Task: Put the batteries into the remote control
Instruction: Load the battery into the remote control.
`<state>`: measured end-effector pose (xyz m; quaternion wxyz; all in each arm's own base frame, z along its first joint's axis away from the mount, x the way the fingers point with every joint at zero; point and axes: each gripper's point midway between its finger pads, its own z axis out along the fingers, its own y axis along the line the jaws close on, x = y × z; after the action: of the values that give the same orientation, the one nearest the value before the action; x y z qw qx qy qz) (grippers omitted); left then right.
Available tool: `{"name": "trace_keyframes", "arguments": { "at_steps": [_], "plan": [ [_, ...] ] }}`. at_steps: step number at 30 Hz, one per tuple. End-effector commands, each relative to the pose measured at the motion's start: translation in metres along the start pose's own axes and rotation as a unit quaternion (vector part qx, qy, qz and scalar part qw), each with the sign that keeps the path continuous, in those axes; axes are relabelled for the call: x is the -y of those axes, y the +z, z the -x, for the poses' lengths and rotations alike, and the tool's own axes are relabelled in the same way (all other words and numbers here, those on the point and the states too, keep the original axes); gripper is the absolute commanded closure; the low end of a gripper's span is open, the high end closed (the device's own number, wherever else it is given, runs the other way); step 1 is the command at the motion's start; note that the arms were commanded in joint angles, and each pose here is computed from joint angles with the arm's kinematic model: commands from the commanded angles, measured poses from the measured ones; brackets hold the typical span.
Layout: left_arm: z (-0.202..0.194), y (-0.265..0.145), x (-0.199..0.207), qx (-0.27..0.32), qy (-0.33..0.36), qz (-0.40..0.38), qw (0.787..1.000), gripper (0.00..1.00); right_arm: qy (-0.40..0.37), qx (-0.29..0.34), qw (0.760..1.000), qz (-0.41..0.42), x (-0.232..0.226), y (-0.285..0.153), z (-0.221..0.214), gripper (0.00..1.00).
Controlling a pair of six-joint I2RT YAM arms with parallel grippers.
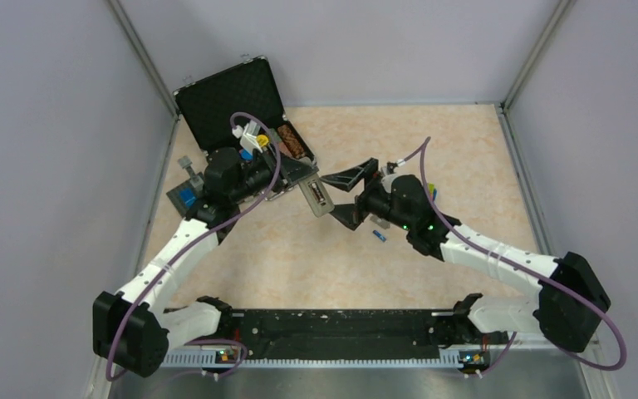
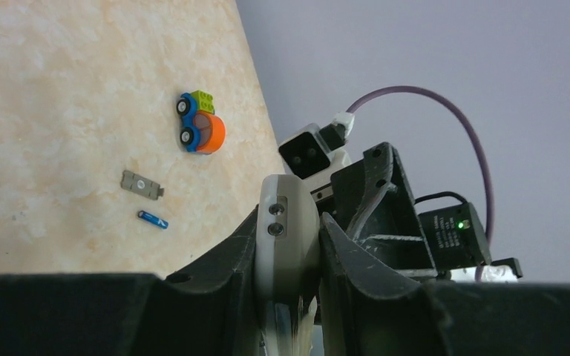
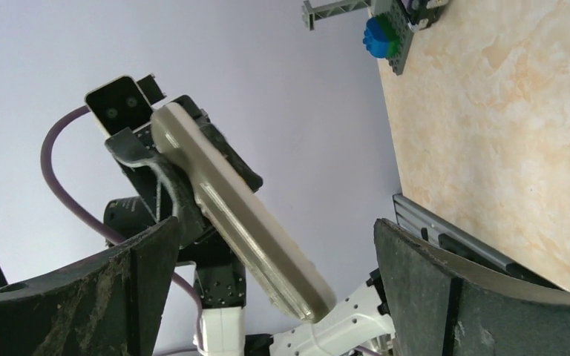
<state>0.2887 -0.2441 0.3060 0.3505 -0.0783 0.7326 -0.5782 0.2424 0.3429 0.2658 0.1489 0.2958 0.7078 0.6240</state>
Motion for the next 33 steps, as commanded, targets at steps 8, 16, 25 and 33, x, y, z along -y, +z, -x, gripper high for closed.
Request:
{"name": "trace_keyframes", "arguments": {
  "at_steps": [8,16,25,33],
  "plan": [
    [-0.021,-0.013,0.037,-0.081,0.159,-0.096,0.979,1.00,-0.274,-0.014,0.959,0.066,-0.032,-0.027,0.000,0.02],
    [-0.017,-0.007,0.042,-0.093,0.164,-0.100,0.977,1.00,-0.512,-0.075,0.854,0.049,-0.047,-0.018,-0.007,0.08],
    [-0.010,-0.002,0.041,-0.080,0.152,-0.090,0.981,1.00,-0.547,-0.081,0.831,0.057,-0.036,-0.027,-0.008,0.26],
    [-0.010,0.002,0.036,-0.082,0.142,-0.087,0.983,1.00,-0.577,-0.067,0.814,0.018,-0.023,-0.013,-0.004,0.43]
  ]
}}
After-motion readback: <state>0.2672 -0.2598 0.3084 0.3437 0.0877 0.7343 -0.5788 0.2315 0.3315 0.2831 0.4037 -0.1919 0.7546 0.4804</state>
